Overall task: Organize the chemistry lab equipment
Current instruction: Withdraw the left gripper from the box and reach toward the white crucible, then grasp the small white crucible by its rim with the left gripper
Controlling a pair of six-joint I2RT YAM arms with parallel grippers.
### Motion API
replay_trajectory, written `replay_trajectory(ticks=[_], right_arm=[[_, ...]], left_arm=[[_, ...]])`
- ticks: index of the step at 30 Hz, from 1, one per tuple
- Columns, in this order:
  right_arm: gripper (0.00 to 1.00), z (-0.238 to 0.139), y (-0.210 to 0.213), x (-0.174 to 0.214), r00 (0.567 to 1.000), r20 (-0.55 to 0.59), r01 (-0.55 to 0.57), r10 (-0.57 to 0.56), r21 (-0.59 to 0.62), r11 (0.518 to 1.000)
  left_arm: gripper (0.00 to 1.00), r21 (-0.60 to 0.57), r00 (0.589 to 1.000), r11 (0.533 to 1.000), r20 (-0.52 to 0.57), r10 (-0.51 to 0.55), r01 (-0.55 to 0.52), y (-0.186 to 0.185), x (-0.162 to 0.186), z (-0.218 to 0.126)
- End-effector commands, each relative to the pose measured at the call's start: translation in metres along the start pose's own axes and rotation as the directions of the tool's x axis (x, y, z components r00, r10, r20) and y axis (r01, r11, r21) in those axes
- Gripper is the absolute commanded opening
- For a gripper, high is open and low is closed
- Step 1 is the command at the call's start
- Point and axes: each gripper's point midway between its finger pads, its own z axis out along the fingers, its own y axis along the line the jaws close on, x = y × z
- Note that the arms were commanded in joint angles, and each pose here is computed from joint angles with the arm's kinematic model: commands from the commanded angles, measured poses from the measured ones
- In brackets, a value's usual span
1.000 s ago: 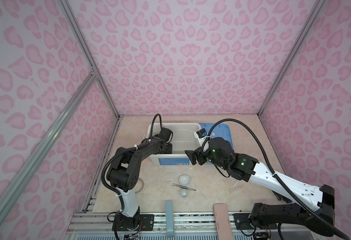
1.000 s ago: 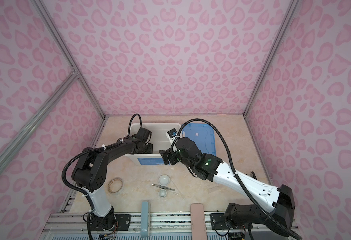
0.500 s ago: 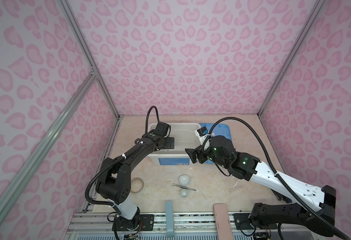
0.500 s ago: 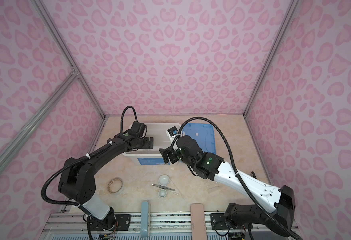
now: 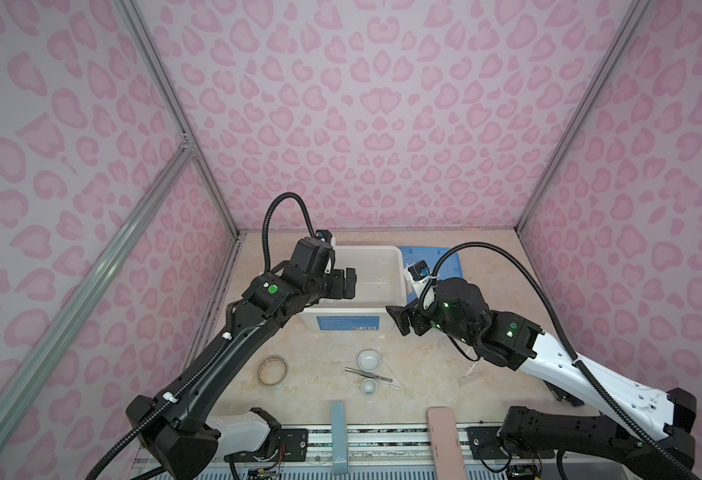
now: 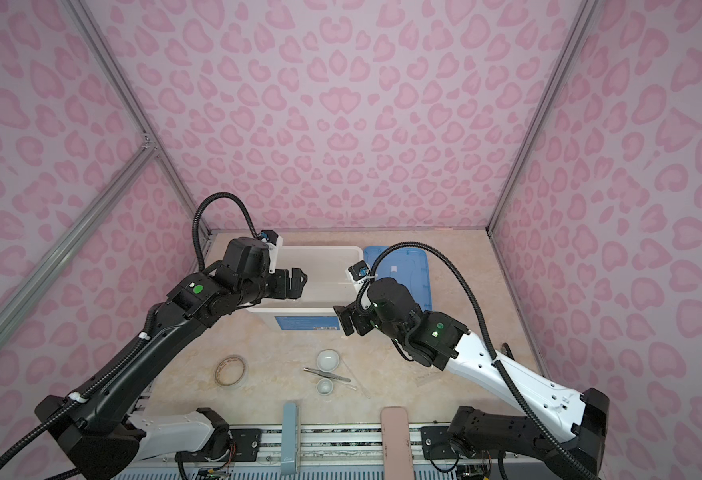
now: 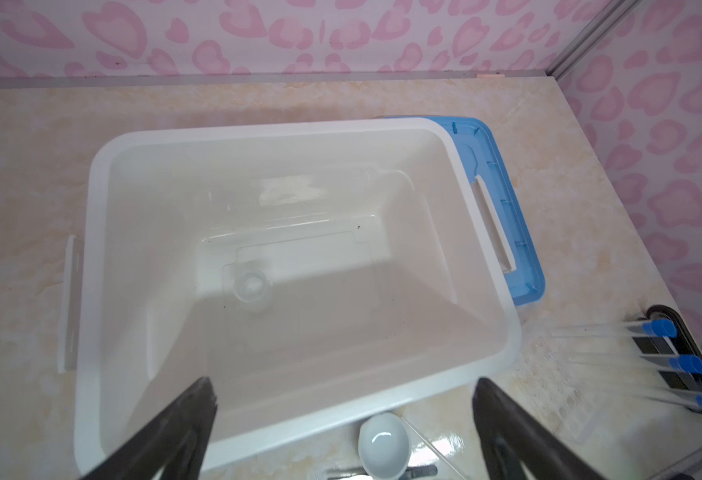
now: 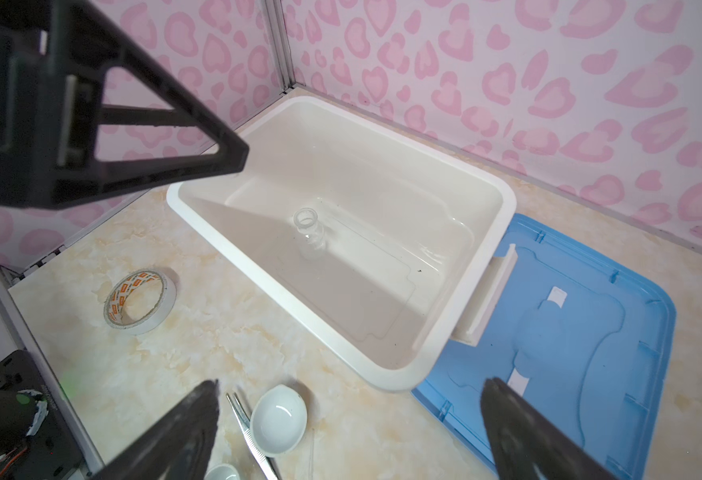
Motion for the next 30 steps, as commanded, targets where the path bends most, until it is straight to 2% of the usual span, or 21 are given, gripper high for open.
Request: replay_trajectory(ticks=[1, 2, 6, 8, 12, 18, 30], right_arm=[[0.99, -0.010, -0.008, 0.019, 0.999, -0.027, -0.031, 0.031, 0.017, 0.999], [0.99, -0.013, -0.010, 0.024, 0.999, -0.030, -0.032, 0.033, 0.022, 0.999], [0.99, -0.017, -0.020, 0.045, 0.996, -0.064, -0.054, 0.058, 0.063, 0.997], [0.99, -0.018, -0.023, 0.052, 0.995, -0.070, -0.069, 0.074, 0.074, 0.995], [0.99, -0.020, -0.018, 0.066, 0.993, -0.094, -0.075, 0.078, 0.038, 0.996], [0.98, -0.017, -0.017, 0.089, 0.989, -0.134, -0.063, 0.068, 0.044, 0.997], [0.99, -0.020, -0.023, 0.099, 0.989, -0.123, -0.075, 0.081, 0.058, 0.996]], left_arm=[[0.97, -0.023, 0.995, 1.000, -0.098, -0.007, 0.005, -0.001, 0.040, -0.015], [0.98, -0.017, 0.991, 1.000, -0.135, 0.004, -0.007, -0.004, 0.058, -0.012], [0.99, 0.078, 0.981, 0.997, -0.194, -0.001, 0.016, -0.035, 0.098, -0.008], [0.99, 0.032, 0.985, 0.999, -0.171, -0.030, 0.036, -0.040, 0.112, -0.002], [1.00, 0.051, 0.981, 0.997, -0.186, -0.049, 0.059, -0.063, 0.145, 0.022], [1.00, -0.019, 0.957, 0.999, -0.288, -0.041, 0.037, -0.066, 0.193, 0.069], [0.98, -0.153, 0.945, 0.985, -0.324, 0.027, -0.081, -0.054, 0.225, 0.119]])
